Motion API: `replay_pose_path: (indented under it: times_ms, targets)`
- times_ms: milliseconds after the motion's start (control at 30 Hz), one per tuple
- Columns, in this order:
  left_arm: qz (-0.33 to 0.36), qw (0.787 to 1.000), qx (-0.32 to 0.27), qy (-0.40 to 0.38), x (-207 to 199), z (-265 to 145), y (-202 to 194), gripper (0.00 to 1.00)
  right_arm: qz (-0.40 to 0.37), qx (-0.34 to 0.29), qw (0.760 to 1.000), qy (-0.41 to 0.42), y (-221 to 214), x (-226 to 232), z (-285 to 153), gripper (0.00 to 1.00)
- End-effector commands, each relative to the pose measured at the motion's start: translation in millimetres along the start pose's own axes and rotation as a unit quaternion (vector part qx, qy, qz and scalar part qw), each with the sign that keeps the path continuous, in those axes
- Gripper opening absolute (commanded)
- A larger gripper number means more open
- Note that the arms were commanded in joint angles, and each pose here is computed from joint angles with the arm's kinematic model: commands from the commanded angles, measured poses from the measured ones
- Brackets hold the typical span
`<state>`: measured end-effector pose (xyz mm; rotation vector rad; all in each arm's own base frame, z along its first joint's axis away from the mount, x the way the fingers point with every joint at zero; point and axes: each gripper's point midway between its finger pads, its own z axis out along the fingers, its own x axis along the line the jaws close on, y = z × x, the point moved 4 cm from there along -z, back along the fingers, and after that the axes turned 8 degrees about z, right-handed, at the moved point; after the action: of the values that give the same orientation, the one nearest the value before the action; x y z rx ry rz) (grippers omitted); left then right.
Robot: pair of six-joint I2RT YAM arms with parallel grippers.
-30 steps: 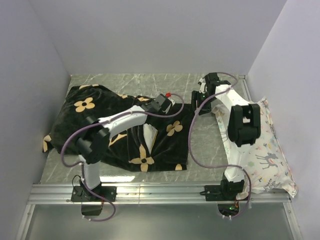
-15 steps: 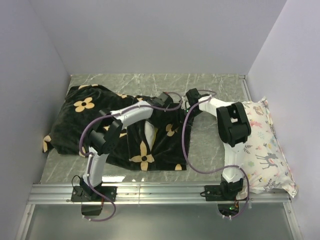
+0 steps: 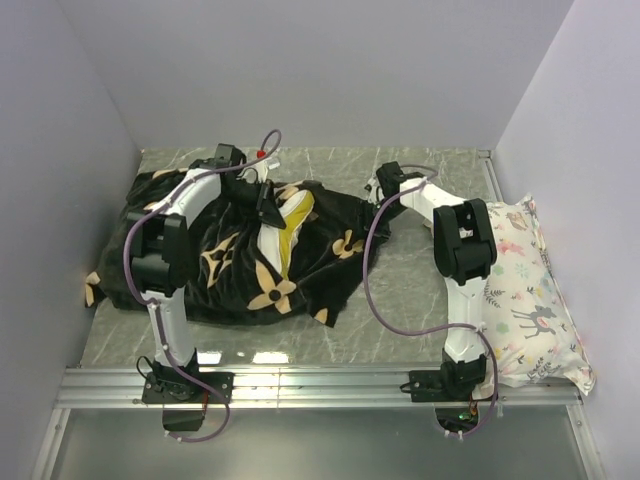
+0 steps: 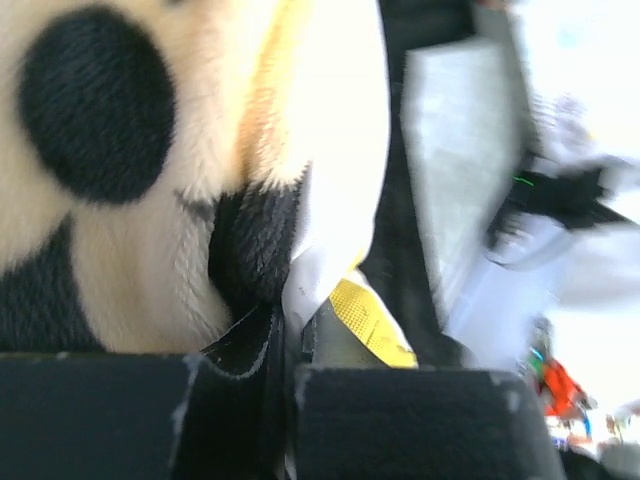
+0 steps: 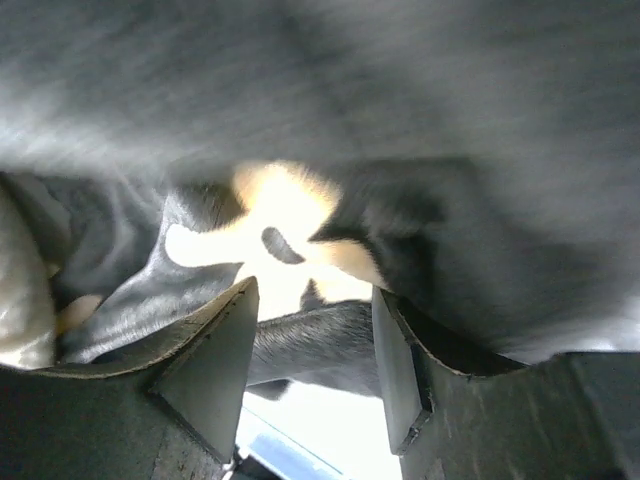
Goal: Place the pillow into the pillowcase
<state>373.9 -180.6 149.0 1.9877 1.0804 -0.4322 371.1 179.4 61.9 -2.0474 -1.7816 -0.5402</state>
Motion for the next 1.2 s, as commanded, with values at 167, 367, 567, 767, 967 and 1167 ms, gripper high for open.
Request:
replay_pose_path:
  times_ms: [167, 367, 567, 767, 967, 1167]
  targets:
    - [0.039, 0.970, -0.081, -0.224, -83, -11, 15, 0.00, -0.081, -0.182, 0.976, 0.085, 21, 71, -79, 0.53]
    - [0.064, 0.961, -0.126, -0.237, -92, 15, 54, 0.00, -0.043, -0.124, 0.981, 0.144, -9, 99, -56, 0.35]
    - [0.031, 0.952, -0.144, -0.268, -96, 36, 68, 0.01, 0.017, -0.096, 0.983, 0.153, -32, 81, -29, 0.06]
    - [0.039, 0.942, -0.154, -0.294, -104, 41, 69, 0.01, 0.036, -0.147, 0.974, 0.171, 15, 103, -10, 0.24]
    - [0.016, 0.943, -0.152, -0.296, -100, 40, 64, 0.00, 0.091, -0.207, 0.966, 0.122, 52, 104, 19, 0.71]
    - [0.004, 0.942, -0.153, -0.298, -96, 31, 63, 0.00, 0.096, -0.232, 0.968, -0.016, 56, 76, 41, 0.96]
